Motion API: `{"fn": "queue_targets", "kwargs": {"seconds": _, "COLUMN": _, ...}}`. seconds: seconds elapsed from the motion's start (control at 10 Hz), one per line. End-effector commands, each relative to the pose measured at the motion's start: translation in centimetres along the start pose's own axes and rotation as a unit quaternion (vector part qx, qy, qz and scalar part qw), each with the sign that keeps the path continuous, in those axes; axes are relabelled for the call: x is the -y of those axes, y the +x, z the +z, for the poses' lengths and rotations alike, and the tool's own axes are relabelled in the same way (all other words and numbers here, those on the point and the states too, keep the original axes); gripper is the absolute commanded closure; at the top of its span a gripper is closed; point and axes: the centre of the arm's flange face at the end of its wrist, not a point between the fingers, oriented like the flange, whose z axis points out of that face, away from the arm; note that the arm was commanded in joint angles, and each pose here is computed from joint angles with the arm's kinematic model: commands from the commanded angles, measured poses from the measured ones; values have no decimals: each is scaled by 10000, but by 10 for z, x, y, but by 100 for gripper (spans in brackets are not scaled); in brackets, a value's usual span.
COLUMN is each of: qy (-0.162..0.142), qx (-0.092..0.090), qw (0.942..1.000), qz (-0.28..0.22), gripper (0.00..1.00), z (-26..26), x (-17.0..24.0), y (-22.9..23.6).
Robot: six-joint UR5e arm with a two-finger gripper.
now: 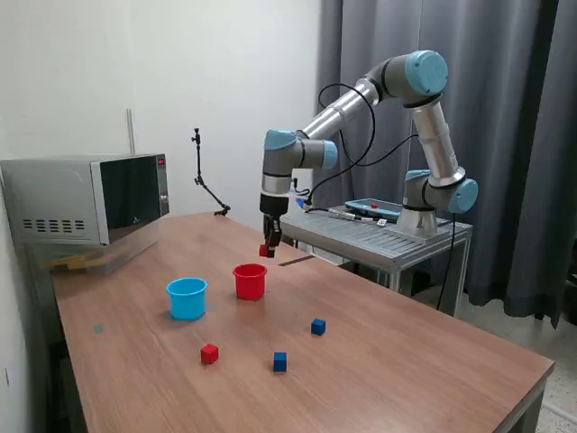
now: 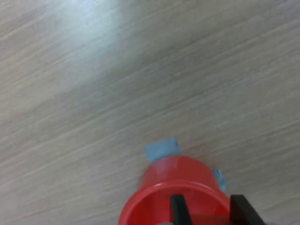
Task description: Place red objects in the red bin, and blue objects in the blue bin.
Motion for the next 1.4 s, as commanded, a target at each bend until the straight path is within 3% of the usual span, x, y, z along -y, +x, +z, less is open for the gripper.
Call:
{"fn": "queue_targets", "kwargs": {"seconds": 0.0, "qy": -21, "qx": -4, "qw": 10000, "qz": 13, "gripper": 100, "z": -2, "x": -2, "y": -1}}
{"fn": "queue_targets", "kwargs": {"seconds": 1.3, "qy": -56, "qx": -22, "qw": 9999, "qz": 102, "gripper": 100, "z": -2, "x": -12, "y": -10}}
